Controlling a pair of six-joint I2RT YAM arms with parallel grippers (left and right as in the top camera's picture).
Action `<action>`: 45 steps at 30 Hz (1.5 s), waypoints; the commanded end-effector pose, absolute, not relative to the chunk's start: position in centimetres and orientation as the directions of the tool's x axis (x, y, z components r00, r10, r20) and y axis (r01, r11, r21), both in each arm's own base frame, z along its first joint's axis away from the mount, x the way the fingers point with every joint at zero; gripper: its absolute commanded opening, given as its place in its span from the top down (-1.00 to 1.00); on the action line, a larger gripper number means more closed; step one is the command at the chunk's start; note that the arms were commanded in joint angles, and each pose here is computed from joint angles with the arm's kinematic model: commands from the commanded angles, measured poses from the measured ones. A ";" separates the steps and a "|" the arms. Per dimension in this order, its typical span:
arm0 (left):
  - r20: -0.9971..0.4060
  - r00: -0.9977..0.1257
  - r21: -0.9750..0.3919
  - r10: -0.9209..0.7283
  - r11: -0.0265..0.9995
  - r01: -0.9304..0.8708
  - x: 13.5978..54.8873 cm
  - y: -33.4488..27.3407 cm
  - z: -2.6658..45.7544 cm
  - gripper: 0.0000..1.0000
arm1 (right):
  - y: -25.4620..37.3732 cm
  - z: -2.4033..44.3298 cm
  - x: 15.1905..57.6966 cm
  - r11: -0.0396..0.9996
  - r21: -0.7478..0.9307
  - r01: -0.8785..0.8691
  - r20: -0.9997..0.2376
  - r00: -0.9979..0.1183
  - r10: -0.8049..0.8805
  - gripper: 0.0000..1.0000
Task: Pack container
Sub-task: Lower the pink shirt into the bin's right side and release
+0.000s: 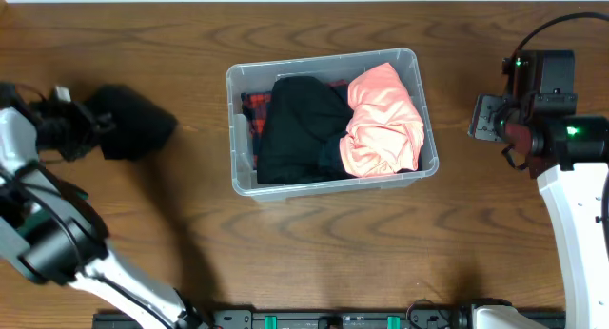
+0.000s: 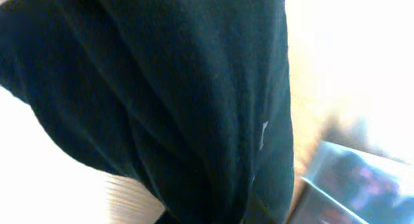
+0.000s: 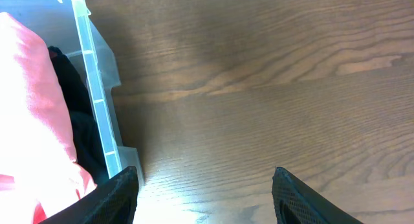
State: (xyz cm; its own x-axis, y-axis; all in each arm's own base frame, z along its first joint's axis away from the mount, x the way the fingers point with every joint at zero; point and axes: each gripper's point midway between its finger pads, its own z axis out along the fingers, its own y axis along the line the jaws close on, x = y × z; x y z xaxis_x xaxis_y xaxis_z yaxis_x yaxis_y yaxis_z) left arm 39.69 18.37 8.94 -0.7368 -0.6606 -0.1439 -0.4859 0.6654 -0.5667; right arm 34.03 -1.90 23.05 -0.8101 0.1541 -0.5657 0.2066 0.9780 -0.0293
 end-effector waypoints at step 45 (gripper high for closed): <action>-0.524 -0.828 -0.046 0.201 0.964 0.262 40.5 -13.5 25.8 -0.96 | -2.2 23.3 33.6 0.978 -0.040 0.204 -0.566 -0.811 0.146 -0.29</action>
State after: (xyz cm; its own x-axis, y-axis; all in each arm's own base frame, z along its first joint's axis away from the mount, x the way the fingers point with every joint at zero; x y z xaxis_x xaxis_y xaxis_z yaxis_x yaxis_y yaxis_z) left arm 39.05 -16.21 19.14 -0.9013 0.2585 -0.3475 0.3379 0.9216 -0.1910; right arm 33.79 -1.91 22.90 -0.8172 0.1514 -0.5561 0.2042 0.9783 -0.0338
